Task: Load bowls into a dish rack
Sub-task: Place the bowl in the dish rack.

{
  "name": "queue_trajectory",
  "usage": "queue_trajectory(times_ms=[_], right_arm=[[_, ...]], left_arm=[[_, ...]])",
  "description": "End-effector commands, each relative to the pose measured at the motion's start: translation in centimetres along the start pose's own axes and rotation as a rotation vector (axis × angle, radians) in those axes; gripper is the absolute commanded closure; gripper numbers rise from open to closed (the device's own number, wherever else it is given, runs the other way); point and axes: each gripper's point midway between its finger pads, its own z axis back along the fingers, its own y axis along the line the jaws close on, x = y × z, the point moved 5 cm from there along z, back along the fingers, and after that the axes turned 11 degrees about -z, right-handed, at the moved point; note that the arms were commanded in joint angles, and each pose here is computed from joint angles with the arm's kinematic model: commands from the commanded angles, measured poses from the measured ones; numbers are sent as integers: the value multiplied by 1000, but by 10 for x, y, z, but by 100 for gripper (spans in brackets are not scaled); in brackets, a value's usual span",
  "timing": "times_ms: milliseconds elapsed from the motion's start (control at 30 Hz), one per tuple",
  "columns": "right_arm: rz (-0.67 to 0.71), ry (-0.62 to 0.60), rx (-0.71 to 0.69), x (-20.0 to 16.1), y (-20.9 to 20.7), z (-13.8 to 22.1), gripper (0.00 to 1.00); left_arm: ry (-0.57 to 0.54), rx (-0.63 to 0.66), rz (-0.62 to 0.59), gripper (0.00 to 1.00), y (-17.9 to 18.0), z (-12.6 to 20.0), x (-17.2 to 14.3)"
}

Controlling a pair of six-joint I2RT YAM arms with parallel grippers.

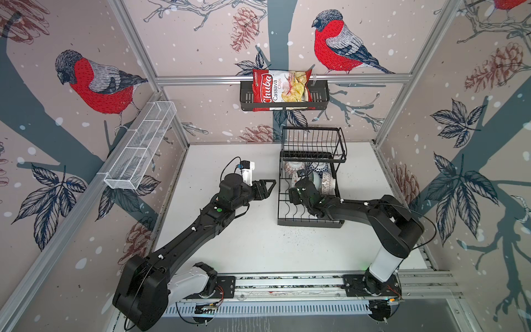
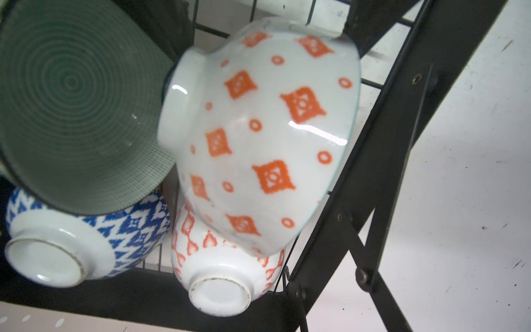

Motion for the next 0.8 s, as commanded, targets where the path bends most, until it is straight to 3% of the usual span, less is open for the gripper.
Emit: queue_trajectory(times_ms=[0, 767], right_arm=[[-8, 6, 0, 0, 1, 2, 18], [-14, -46, -3, 18, 1, 16, 7]], left_arm=[[-36, -6, -31, 36, -3, 2, 9], [-33, -1, -29, 36, -1, 1, 7]])
